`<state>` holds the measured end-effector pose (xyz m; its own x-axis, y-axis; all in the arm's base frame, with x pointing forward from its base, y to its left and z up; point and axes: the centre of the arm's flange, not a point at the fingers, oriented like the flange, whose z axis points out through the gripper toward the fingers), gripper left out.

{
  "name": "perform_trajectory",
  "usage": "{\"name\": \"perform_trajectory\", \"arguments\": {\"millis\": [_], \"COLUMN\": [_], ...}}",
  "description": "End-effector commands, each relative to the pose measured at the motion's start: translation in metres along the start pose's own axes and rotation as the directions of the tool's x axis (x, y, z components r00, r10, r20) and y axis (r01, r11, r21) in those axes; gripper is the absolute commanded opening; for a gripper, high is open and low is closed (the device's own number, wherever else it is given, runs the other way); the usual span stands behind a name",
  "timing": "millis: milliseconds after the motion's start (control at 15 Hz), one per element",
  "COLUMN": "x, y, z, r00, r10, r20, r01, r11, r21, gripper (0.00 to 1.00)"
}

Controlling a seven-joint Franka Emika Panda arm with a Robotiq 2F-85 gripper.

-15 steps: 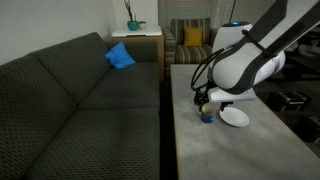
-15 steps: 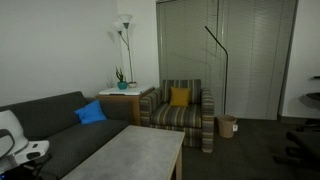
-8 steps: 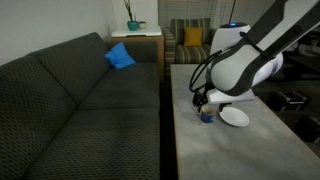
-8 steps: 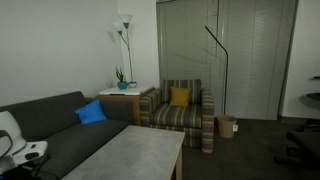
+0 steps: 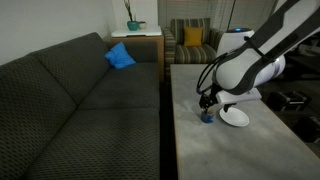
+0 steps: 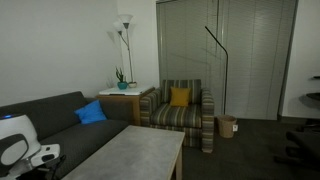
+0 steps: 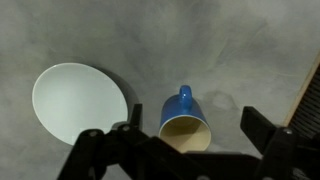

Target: Put the blue mug on top of the white plate

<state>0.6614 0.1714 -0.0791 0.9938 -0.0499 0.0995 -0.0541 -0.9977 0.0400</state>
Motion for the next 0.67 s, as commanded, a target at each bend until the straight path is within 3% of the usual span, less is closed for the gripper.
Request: {"name": "perform_trajectory", "arguments": {"millis": [0,600], "x": [0.017,0.017], "y": [0.002,-0.004], "z": [0.034,0.062], "r00": [0.999,0.998], "r10": [-0.022,-0.068], "r20": [0.031,-0.004], "r01": [0.021,0.068], "r11": [0.999,0.997], "r21": [0.039,0.039], "gripper": [1.00,1.00]}}
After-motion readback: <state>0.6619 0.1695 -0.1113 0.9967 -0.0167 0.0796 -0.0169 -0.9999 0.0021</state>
